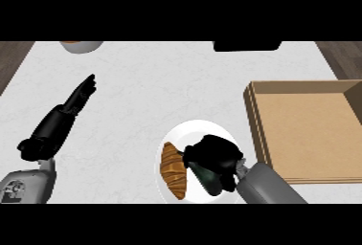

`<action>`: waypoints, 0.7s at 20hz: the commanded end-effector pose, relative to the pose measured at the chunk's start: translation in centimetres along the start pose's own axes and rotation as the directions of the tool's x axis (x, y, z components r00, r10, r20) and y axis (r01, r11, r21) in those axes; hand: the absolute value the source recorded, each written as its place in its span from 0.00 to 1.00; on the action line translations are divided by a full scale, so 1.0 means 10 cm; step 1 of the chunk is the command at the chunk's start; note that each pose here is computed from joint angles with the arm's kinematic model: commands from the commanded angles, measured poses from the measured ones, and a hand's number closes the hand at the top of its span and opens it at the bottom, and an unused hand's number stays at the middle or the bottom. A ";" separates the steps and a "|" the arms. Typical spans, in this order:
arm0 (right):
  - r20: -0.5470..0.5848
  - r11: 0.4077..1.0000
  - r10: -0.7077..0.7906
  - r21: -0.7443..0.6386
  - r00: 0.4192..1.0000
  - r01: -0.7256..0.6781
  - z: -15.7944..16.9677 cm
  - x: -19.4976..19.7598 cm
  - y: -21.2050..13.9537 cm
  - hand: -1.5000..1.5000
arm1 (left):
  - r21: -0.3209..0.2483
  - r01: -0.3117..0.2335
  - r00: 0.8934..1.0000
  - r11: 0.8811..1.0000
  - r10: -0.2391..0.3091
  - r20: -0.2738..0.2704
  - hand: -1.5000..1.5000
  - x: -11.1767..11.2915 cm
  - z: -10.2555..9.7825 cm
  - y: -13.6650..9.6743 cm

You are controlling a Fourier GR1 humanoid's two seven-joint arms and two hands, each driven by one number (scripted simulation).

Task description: Pick the eggplant from the plate and place it in the cardboard box

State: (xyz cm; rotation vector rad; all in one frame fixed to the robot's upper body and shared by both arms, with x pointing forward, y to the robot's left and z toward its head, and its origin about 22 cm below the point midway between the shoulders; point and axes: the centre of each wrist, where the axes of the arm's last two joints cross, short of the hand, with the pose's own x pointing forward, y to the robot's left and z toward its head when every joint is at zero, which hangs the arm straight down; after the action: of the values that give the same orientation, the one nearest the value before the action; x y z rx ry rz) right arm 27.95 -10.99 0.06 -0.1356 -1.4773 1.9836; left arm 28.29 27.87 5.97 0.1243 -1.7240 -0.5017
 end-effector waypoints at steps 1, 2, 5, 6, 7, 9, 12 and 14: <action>0.306 0.997 0.073 -0.035 0.949 -0.065 0.32 0.42 0.34 1.00 | 0.039 0.001 1.000 0.999 0.000 -0.019 0.50 -0.04 0.03 0.07; 0.314 0.995 0.080 -0.081 0.946 -0.057 0.46 0.49 0.38 1.00 | 0.028 0.001 1.000 1.000 0.000 -0.027 0.50 -0.05 0.14 0.13; 0.356 0.971 0.175 -0.214 0.918 -0.103 0.95 0.49 0.35 1.00 | 0.038 0.009 1.000 0.999 -0.008 -0.028 0.50 -0.07 0.17 0.18; 0.377 0.962 0.188 -0.255 0.907 -0.094 1.06 0.62 0.25 1.00 | 0.040 0.005 1.000 0.999 -0.004 -0.027 0.50 -0.12 0.22 0.09; 0.381 0.951 0.241 -0.277 0.892 -0.139 1.23 0.58 0.19 1.00 | 0.045 0.016 1.000 0.999 -0.015 -0.010 0.50 -0.01 0.12 0.08; 0.382 0.917 0.310 -0.362 0.871 -0.168 1.49 0.68 0.05 1.00 | 0.035 0.004 1.000 0.999 -0.003 -0.022 0.50 -0.07 0.15 0.04; 0.359 0.893 0.300 -0.432 0.884 -0.127 1.87 0.93 -0.12 1.00 | 0.034 0.007 1.000 0.999 -0.006 -0.020 0.50 -0.03 0.10 0.15; 0.305 0.879 0.262 -0.467 0.916 -0.096 2.12 0.83 -0.18 1.00 | 0.038 0.011 1.000 0.999 -0.010 -0.015 0.50 0.07 0.05 0.18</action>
State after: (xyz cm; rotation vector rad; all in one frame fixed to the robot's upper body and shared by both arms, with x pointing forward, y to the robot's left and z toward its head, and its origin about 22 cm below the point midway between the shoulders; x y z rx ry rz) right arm 14.73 -21.06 8.33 -0.0542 -2.1485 1.9404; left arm 27.40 29.11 6.31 0.1639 -1.7188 -0.4767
